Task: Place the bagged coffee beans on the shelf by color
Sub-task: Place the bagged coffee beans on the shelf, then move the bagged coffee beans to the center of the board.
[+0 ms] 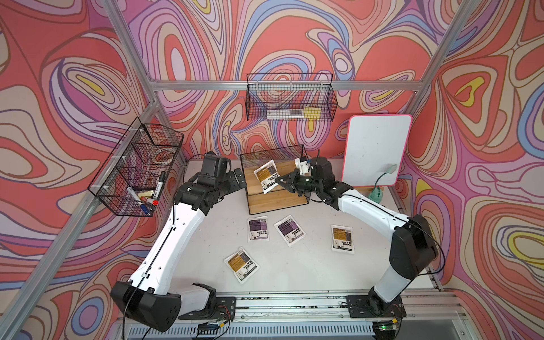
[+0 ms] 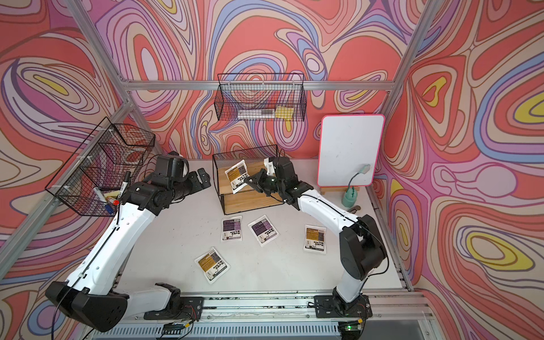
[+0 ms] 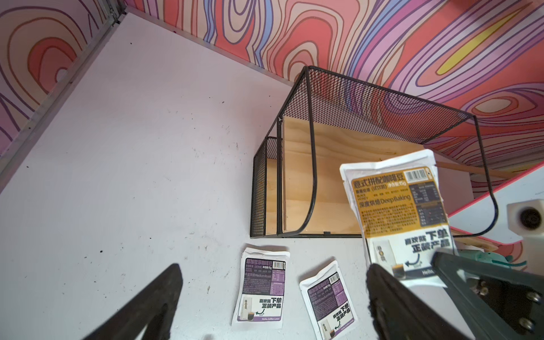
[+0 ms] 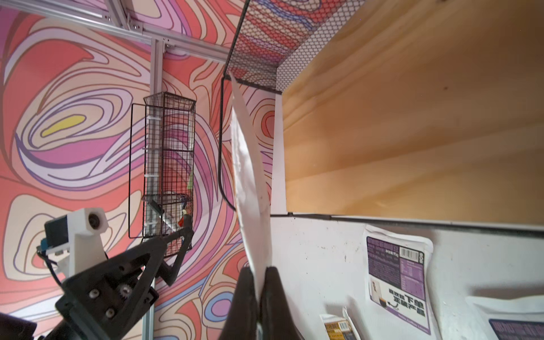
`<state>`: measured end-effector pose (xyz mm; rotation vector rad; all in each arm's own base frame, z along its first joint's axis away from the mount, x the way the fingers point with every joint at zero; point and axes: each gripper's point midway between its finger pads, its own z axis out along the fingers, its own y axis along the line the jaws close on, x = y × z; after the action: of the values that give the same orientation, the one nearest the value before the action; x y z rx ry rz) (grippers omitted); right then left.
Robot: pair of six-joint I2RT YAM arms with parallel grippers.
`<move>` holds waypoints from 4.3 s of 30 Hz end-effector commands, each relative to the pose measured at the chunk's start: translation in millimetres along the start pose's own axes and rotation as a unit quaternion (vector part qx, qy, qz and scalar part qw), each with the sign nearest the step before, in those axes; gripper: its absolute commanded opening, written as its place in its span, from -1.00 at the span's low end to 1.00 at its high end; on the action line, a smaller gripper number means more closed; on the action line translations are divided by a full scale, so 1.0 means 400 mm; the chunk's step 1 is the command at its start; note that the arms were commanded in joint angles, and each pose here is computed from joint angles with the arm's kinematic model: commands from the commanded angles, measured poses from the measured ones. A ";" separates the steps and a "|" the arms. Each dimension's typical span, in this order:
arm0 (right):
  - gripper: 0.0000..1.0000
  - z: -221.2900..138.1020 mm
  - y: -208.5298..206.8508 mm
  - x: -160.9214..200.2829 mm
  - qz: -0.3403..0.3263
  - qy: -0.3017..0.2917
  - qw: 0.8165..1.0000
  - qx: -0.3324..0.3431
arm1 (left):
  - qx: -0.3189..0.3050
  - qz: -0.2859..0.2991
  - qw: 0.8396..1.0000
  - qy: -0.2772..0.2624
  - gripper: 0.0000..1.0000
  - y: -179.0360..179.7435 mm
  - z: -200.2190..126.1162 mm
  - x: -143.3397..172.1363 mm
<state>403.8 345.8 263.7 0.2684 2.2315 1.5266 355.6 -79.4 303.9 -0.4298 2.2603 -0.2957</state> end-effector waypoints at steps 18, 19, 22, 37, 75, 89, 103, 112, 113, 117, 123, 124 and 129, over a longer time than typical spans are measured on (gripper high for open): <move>-1.00 0.184 -0.054 -0.072 0.086 -0.037 0.996 0.005 | -0.003 -0.023 1.000 0.011 0.98 0.011 0.040 0.014; -1.00 0.189 -0.055 -0.069 0.088 -0.036 0.995 0.005 | -0.003 -0.023 1.000 0.011 0.98 0.011 0.040 0.015; -1.00 0.203 -0.067 -0.060 0.095 -0.036 0.995 0.012 | -0.003 -0.022 1.000 0.011 0.98 0.012 0.040 0.017; -0.97 0.254 -0.096 -0.014 0.109 -0.023 0.993 0.027 | -0.008 -0.018 1.000 0.009 0.98 0.025 0.032 0.026; 0.45 0.136 -0.103 0.040 0.075 -0.023 0.993 0.092 | -0.005 -0.016 1.000 0.010 0.98 0.031 0.018 0.035; 0.46 -0.002 -0.053 0.083 -0.003 -0.008 0.994 0.109 | -0.025 -0.006 0.999 0.033 0.98 0.086 -0.012 0.105; 0.46 -0.150 -0.160 0.204 -0.099 0.048 0.980 0.166 | -0.048 -0.056 0.986 0.153 0.99 0.205 -0.021 0.391; 0.47 -0.185 -0.274 0.254 -0.087 0.055 0.974 0.201 | -0.060 -0.017 0.969 0.239 0.98 0.211 -0.021 0.607; 0.47 -0.185 -0.286 0.259 -0.082 0.056 0.974 0.204 | -0.063 -0.012 0.967 0.245 0.98 0.217 -0.024 0.626; 0.47 -0.187 -0.310 0.272 -0.077 0.062 0.973 0.209 | -0.066 -0.003 0.963 0.262 0.98 0.232 -0.037 0.685; 0.47 -0.188 -0.327 0.277 -0.082 0.068 0.970 0.220 | -0.063 -0.004 0.960 0.273 0.98 0.238 -0.035 0.744; 0.47 -0.187 -0.332 0.278 -0.081 0.069 0.969 0.222 | -0.061 -0.003 0.959 0.275 0.98 0.235 -0.031 0.751; 0.47 -0.185 -0.346 0.279 -0.078 0.072 0.968 0.228 | -0.050 0.015 0.958 0.282 0.98 0.209 -0.003 0.778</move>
<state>281.6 275.5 138.6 0.1260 2.6294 0.9860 136.8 -119.6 71.6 -0.3937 2.8691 -0.3040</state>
